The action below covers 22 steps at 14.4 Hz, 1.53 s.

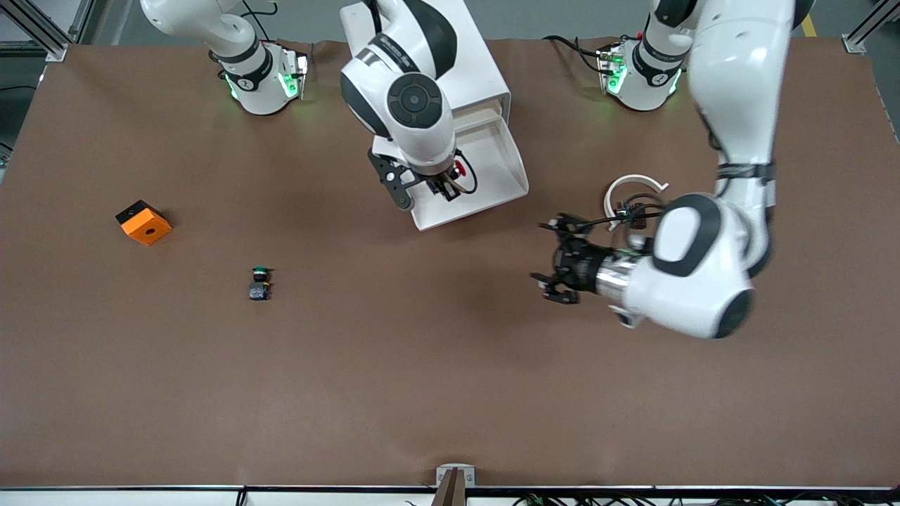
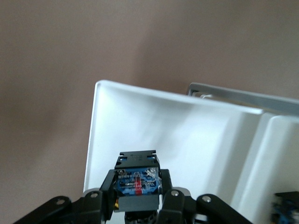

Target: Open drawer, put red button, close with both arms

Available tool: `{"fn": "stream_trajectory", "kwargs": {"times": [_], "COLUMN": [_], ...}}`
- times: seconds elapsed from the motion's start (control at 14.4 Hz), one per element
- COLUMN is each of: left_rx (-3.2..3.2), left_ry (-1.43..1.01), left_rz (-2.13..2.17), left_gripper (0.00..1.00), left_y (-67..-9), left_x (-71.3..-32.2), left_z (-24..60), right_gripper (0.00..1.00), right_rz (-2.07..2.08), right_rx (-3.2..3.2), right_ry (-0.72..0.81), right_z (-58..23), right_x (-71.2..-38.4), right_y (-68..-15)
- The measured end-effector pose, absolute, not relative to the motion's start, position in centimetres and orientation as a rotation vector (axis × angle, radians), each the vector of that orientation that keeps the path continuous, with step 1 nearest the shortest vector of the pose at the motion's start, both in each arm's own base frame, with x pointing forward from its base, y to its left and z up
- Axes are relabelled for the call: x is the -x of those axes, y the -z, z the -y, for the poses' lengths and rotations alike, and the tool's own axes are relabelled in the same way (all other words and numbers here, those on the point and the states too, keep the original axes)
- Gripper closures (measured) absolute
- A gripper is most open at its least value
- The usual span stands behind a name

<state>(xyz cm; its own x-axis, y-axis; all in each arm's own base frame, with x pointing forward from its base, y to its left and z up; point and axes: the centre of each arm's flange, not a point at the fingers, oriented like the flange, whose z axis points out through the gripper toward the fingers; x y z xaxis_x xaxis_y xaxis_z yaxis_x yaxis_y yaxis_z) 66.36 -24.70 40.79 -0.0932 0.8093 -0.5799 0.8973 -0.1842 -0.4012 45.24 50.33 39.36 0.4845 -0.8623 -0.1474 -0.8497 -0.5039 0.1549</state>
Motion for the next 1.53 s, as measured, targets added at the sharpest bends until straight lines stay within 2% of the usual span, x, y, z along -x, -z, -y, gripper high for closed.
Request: {"fn": "stream_trajectory", "kwargs": {"times": [0.21,0.56,0.62,0.76,0.97,1.04,1.32,1.53], "left_rx": [-2.171,-2.65,-2.76,-3.026,-3.187,-3.197,-3.19,-3.181], "left_ry": [0.89,0.505,0.439,0.316,0.258,0.244,0.214,0.217], "left_rz": [-1.756,-1.34,-1.2,-0.856,-0.472,-0.399,-0.276,-0.241], "left_gripper": [0.0,0.0,0.0,0.0,0.0,0.0,0.0,0.0], "left_y": [-45.5,-50.7,-51.4,-51.9,-52.7,-53.2,-55.1,-53.4], "left_x": [-67.5,-65.9,-65.7,-65.4,-65.1,-65.1,-64.8,-64.8], "left_z": [17.8,15.1,14.6,13.7,13.1,12.7,8.8,8.0], "right_gripper": [0.59,0.59,0.54,0.35,0.05,0.0,0.0,0.0], "right_rz": [1.545,1.533,1.534,1.535,1.554,1.567,1.463,1.273], "right_rx": [-2.646,-2.629,-2.63,-2.631,-2.654,-2.659,-2.688,-2.781], "right_ry": [0.311,0.314,0.314,0.314,0.303,0.298,0.327,0.367], "right_z": [-51.8,-52.3,-52.4,-52.4,-52.4,-52.0,-46.5,-40.7], "right_x": [-44.8,-44.4,-44.4,-44.5,-45.0,-45.5,-48.2,-50.7], "right_y": [-36.6,-34.7,-34.8,-34.8,-36.5,-37.9,-44.9,-48.8]}}
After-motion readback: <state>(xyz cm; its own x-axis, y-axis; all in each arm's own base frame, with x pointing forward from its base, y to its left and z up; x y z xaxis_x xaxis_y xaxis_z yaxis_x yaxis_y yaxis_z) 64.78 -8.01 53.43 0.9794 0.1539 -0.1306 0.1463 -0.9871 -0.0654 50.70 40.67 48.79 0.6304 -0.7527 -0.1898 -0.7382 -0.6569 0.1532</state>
